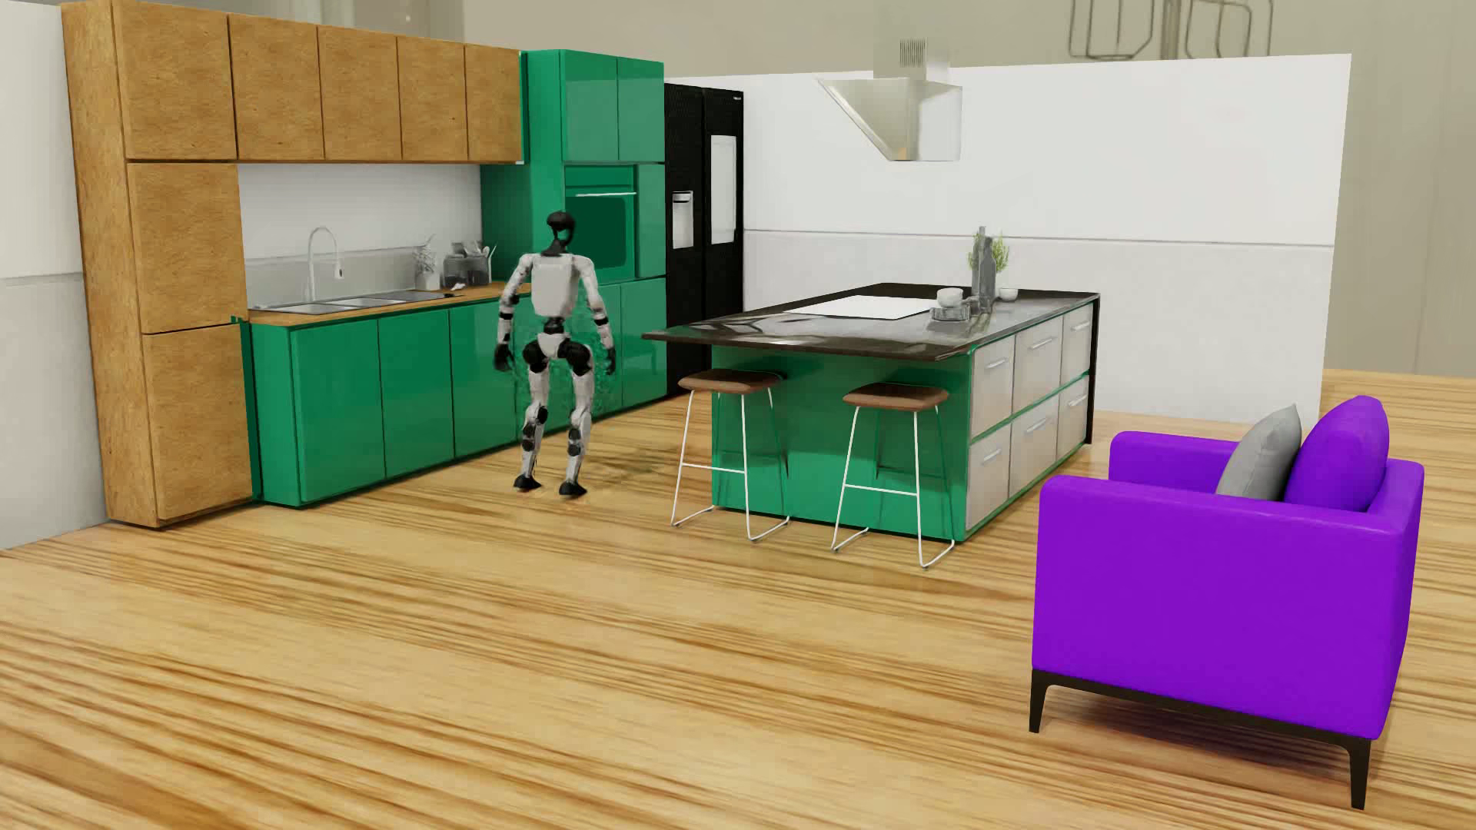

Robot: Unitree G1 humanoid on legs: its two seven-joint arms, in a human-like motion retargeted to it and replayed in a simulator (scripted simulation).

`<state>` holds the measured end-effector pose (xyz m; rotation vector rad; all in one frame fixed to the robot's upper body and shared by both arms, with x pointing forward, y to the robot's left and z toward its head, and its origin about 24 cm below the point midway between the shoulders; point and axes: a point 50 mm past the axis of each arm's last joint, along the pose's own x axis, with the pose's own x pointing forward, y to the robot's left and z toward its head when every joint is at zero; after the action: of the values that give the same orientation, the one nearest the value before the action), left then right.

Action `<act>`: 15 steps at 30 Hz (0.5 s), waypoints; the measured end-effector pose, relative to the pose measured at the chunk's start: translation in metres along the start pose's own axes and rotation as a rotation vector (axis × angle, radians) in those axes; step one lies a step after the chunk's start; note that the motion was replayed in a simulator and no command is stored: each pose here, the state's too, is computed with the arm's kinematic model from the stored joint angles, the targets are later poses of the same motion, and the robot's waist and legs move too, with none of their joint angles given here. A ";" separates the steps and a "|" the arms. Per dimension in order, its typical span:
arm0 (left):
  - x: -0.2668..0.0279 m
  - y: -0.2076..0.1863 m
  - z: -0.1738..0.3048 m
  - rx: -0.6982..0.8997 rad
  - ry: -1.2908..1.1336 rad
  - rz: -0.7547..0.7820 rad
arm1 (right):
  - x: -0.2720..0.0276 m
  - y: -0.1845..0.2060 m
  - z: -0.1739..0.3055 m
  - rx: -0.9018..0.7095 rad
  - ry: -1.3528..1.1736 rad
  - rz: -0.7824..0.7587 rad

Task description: Reach down

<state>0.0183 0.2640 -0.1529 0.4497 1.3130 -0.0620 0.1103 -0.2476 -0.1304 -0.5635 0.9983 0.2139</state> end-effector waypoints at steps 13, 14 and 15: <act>-0.001 0.014 0.059 -0.035 -0.231 0.045 | -0.002 -0.019 0.001 0.006 -0.010 -0.053; -0.001 0.016 0.062 -0.032 -0.238 0.047 | -0.001 -0.020 0.007 0.009 -0.028 -0.057; -0.001 0.018 0.064 -0.030 -0.245 0.053 | 0.001 -0.021 0.013 0.006 -0.050 -0.059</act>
<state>0.0825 0.2577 -0.1348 0.4364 1.0595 -0.0513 0.1295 -0.2583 -0.1179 -0.5782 0.9320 0.1717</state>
